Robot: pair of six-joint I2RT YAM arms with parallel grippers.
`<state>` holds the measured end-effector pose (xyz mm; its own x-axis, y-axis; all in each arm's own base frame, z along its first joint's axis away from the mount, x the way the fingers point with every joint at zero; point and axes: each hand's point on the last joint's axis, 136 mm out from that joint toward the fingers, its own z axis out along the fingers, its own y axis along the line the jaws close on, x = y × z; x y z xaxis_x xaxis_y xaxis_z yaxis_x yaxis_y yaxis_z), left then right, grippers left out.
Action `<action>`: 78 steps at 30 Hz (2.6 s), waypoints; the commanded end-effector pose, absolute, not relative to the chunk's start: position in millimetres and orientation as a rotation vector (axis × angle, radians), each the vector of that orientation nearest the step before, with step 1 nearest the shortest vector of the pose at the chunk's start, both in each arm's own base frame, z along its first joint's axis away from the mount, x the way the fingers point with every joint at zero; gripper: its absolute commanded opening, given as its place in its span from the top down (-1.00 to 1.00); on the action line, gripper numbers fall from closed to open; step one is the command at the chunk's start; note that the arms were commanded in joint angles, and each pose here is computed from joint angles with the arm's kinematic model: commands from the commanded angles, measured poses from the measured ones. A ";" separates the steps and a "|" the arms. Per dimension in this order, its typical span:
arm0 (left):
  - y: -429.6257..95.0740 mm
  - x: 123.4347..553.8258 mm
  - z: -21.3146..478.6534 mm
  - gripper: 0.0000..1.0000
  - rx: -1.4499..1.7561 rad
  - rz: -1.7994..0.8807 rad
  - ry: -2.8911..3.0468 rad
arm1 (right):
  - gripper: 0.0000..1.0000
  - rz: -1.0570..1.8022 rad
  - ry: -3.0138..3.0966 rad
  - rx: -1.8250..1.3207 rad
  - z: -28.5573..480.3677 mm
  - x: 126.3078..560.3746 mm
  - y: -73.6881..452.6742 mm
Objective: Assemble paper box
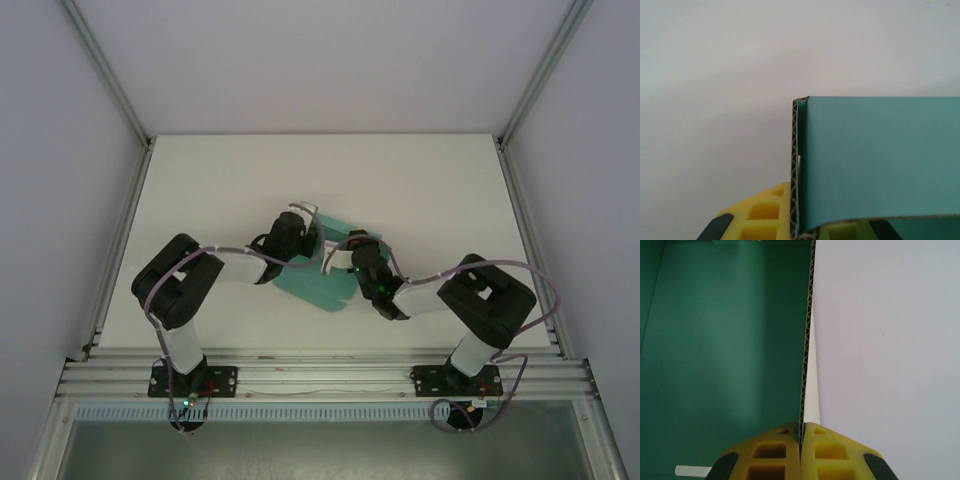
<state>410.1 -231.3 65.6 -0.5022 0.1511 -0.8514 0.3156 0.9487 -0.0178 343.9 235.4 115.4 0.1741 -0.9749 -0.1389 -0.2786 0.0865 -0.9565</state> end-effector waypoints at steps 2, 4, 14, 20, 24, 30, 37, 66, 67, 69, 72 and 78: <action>-192.9 408.1 28.3 1.00 0.162 0.082 2.170 | 1.00 -0.742 1.333 -1.520 91.7 328.3 244.3; -189.5 405.0 28.3 1.00 0.122 0.099 2.153 | 1.00 -0.755 1.343 -1.523 91.5 329.7 243.0; -209.5 389.6 27.7 0.83 0.211 -0.022 2.176 | 1.00 -0.758 1.373 -1.536 83.7 329.4 240.3; -220.8 379.9 41.7 0.46 0.259 -0.137 2.171 | 1.00 -0.758 1.382 -1.538 83.3 329.5 239.6; -220.3 381.8 50.8 0.30 0.232 -0.151 2.150 | 1.00 -0.750 1.390 -1.549 80.7 328.5 239.6; -213.4 389.5 67.3 0.14 0.198 -0.145 2.126 | 1.00 -0.751 1.385 -1.550 80.7 328.3 240.1; -204.2 401.5 69.6 0.37 0.198 -0.145 2.133 | 1.00 -0.749 1.387 -1.550 82.6 328.7 240.4; -180.6 358.4 83.1 1.00 -0.001 -0.252 2.155 | -1.00 0.195 1.669 -0.197 255.0 272.3 151.0; -179.8 357.8 83.3 1.00 -0.004 -0.249 2.161 | -1.00 0.229 1.669 -0.162 257.7 270.6 149.4; -180.2 356.6 85.2 1.00 -0.006 -0.247 2.166 | -1.00 0.273 1.692 -0.127 257.3 269.9 149.5; -183.0 353.2 88.5 1.00 -0.001 -0.266 2.156 | -1.00 0.268 1.767 -0.132 250.5 274.8 154.5; -185.7 348.6 92.5 1.00 0.002 -0.279 2.152 | -1.00 0.136 1.966 -0.044 224.9 302.3 152.5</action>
